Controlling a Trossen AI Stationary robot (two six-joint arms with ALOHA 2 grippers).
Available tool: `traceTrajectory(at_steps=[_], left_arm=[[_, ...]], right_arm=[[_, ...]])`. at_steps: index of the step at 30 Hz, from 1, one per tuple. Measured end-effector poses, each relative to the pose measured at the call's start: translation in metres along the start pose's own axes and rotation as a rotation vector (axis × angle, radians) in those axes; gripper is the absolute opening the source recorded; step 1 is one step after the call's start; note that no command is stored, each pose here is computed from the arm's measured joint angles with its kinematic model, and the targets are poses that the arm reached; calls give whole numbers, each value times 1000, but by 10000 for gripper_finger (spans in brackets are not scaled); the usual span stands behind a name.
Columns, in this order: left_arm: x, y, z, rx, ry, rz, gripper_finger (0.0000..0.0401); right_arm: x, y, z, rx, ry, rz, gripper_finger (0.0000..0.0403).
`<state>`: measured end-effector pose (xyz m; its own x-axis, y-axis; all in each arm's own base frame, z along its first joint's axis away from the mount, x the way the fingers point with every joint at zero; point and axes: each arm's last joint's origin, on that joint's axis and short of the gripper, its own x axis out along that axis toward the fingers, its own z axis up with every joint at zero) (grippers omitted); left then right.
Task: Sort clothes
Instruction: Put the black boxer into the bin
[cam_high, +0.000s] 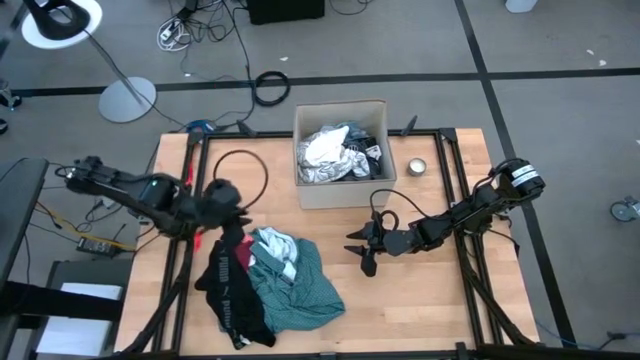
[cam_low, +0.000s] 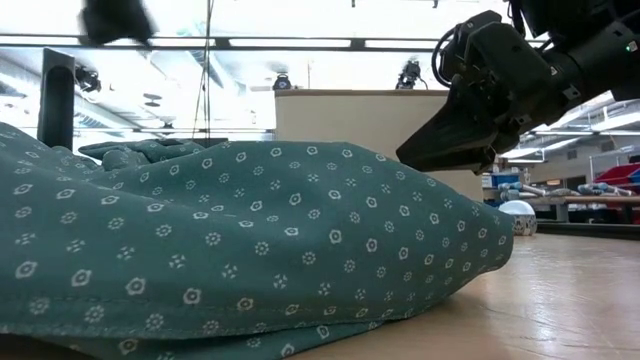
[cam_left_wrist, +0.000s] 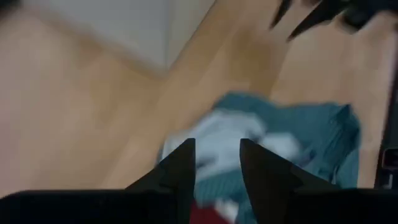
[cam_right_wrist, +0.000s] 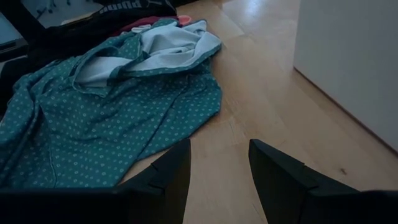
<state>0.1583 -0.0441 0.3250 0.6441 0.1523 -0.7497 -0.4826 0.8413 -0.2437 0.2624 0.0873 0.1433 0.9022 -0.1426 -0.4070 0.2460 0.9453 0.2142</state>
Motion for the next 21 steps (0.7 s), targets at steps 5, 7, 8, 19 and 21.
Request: traceTrajectory(at_steps=[5,7,8,19,21], left_arm=[[11,15,-34,-177,201,152,131],[16,18,-43,-241,259,179,131],[19,19,-47,-269,284,188,131],[54,28,-93,-492,525,244,131],[59,28,-98,-512,539,227,131]], right_arm=[[0,0,0,0,1,-1,165],[0,0,0,0,1,-1,165],[0,0,0,0,1,-1,165],[0,0,0,-1,1,-2,165],[0,0,0,-1,1,-1,165]])
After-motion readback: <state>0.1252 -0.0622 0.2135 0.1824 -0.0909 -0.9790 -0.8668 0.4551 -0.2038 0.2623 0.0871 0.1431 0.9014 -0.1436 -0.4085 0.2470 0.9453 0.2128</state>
